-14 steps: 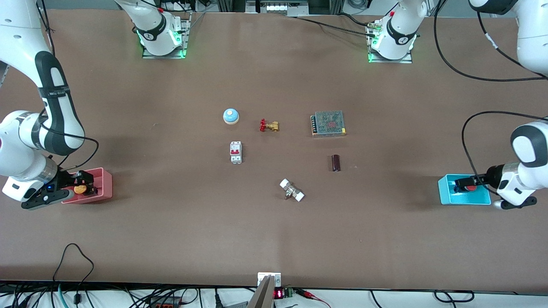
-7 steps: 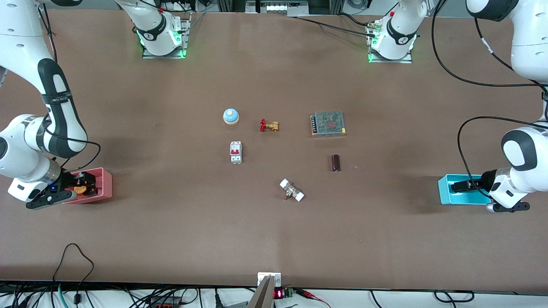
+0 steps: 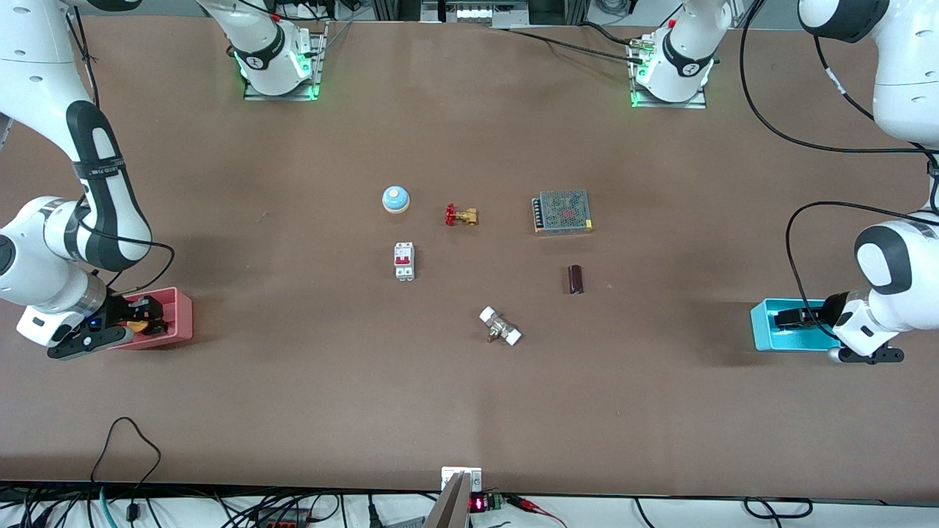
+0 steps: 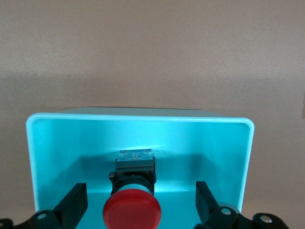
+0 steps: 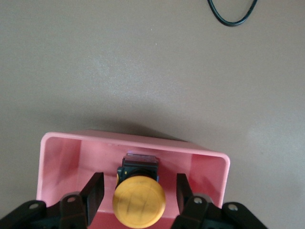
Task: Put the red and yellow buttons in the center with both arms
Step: 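Carry the yellow button toward the breaker with the right gripper while the left gripper lifts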
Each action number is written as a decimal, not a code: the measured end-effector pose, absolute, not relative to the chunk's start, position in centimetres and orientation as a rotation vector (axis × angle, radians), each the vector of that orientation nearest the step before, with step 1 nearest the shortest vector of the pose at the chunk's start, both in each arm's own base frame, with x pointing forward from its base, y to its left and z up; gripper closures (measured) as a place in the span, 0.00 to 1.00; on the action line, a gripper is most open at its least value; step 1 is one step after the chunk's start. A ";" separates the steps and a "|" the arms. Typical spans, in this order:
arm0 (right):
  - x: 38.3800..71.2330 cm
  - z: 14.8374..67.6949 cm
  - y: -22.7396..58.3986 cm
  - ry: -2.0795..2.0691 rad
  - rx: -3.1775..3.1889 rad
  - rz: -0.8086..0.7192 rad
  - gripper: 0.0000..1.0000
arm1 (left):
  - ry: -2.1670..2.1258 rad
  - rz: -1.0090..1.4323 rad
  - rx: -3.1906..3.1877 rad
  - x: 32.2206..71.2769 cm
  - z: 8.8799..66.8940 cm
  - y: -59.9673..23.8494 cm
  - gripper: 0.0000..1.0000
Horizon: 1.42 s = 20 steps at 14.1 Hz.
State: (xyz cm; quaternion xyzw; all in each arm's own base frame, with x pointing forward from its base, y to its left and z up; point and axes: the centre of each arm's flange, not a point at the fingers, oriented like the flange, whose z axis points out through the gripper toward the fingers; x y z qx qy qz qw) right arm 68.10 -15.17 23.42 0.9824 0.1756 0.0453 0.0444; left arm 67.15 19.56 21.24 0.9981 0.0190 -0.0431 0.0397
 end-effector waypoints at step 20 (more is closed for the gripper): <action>66.5 38.5 -10.5 0.550 3.097 -0.016 0.63 | -0.015 -0.139 3.058 66.8 19.9 19.3 0.37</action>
